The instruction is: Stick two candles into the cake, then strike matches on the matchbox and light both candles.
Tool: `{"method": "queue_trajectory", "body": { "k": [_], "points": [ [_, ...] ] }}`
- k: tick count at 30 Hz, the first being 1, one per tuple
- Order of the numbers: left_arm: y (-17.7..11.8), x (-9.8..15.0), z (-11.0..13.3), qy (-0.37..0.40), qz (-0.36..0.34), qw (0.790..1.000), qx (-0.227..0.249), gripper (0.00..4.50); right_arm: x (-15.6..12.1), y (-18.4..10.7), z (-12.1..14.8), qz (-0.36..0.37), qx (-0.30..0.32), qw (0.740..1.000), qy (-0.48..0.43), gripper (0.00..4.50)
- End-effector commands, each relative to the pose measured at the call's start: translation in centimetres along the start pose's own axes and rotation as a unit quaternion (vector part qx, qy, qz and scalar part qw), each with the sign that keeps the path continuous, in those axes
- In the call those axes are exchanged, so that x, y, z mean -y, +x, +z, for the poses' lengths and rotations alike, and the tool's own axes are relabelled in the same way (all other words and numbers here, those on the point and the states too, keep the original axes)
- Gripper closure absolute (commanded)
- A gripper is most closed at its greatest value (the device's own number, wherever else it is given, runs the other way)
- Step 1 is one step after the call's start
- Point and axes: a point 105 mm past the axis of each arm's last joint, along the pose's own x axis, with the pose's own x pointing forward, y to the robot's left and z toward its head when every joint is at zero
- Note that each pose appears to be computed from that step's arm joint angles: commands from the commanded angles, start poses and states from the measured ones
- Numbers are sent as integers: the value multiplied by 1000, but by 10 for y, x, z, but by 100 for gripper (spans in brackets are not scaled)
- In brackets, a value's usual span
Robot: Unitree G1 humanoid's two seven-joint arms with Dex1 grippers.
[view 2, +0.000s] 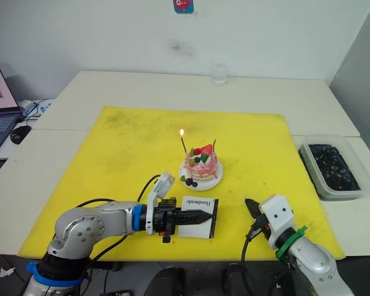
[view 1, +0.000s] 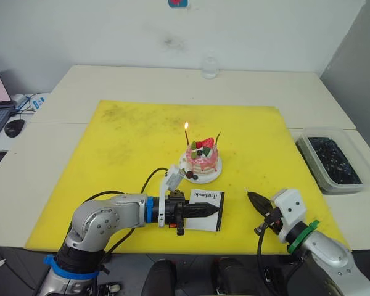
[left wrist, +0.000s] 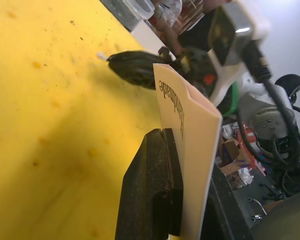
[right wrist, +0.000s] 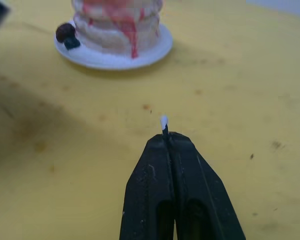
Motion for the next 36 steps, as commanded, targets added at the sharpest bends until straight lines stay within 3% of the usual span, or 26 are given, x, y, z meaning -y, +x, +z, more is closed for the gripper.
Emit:
{"method": "queue_trajectory", "body": {
  "k": [1,11,23,36],
  "points": [
    [3,2,6,7,-8,1000,11,450,3,-6,27,12,31,998,-61,448],
    [6,-1,8,13,-4,1000,17,450,-3,-10,44,44,43,992,-110,448],
    [6,3,4,9,-9,1000,10,450,7,10,-5,-27,17,999,36,448],
    [6,1,5,7,-4,1000,8,450,12,15,-14,-35,13,999,30,448]
  ]
}}
